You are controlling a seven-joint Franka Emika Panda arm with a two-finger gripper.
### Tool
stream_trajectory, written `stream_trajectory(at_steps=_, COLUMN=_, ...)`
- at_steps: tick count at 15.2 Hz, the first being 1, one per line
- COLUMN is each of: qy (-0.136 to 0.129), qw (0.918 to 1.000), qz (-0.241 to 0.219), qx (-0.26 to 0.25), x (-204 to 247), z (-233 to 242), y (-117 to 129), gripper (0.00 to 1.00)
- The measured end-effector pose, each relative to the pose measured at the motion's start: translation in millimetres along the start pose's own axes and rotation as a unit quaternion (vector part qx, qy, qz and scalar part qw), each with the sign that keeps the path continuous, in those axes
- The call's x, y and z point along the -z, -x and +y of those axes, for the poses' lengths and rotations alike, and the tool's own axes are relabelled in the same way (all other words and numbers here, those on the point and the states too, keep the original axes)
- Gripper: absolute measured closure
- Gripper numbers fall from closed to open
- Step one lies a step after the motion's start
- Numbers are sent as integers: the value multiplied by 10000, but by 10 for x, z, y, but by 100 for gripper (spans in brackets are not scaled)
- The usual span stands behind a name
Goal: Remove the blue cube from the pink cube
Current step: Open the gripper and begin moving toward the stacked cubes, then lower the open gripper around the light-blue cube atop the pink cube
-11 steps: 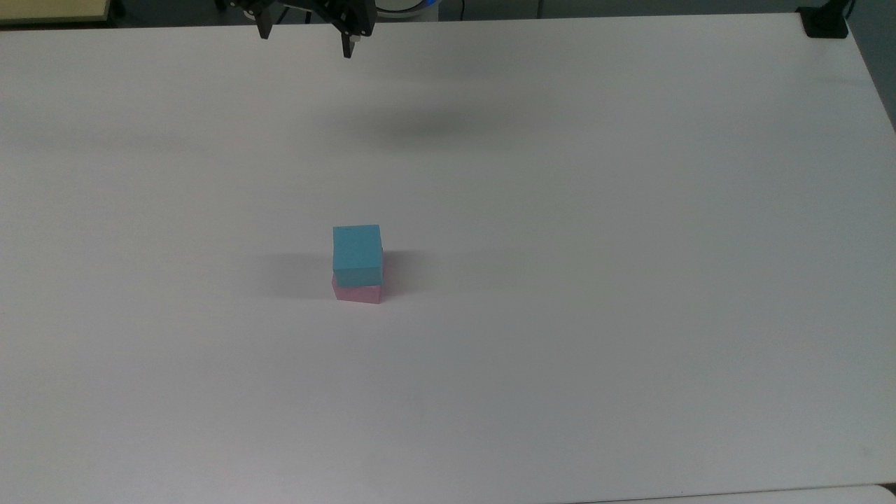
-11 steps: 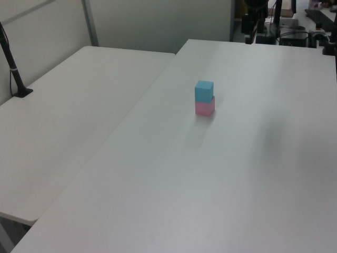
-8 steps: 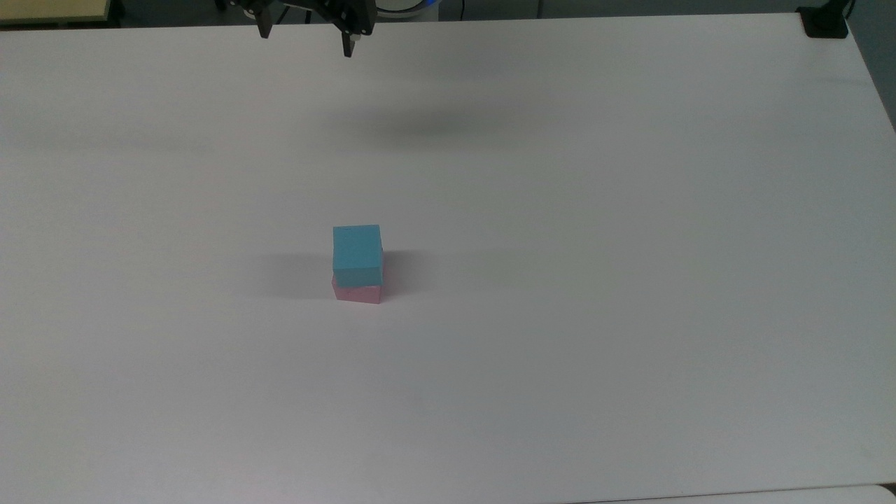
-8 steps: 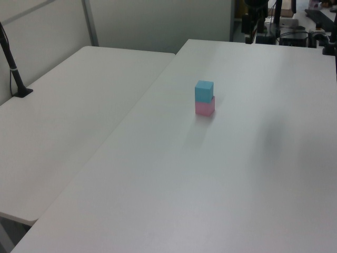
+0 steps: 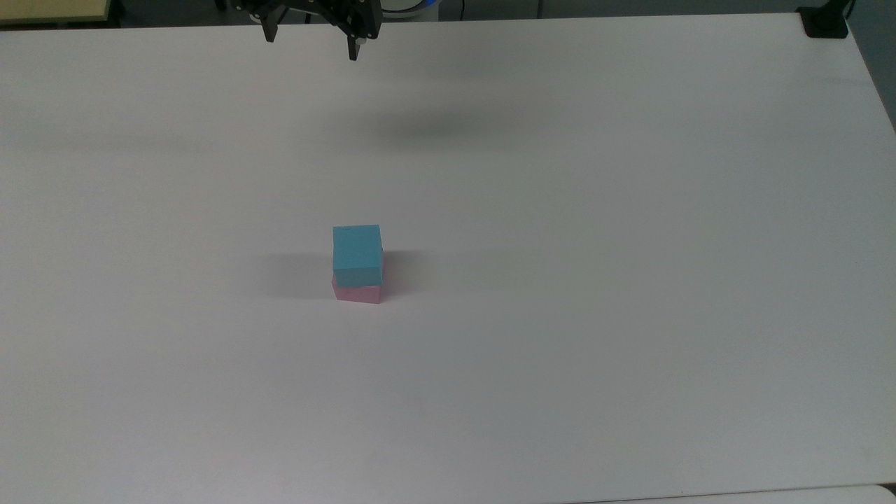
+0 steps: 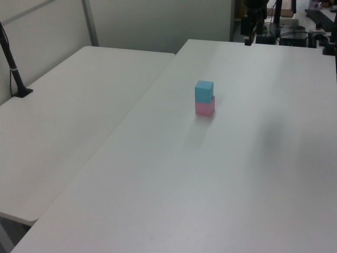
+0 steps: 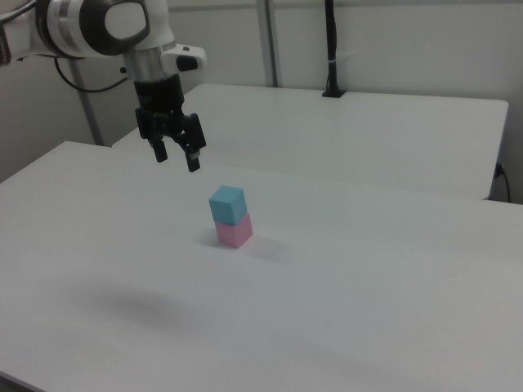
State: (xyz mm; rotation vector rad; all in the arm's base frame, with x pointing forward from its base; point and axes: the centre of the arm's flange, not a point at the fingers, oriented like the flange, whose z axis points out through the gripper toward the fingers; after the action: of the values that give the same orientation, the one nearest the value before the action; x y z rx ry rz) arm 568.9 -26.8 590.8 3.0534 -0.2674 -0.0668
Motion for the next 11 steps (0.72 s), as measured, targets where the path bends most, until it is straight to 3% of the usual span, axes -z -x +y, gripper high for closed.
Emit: stream_trajectory(at_steps=11, qy=53, qw=9998, qz=-33, qx=204, x=-163, z=-305, y=-196, gripper=0)
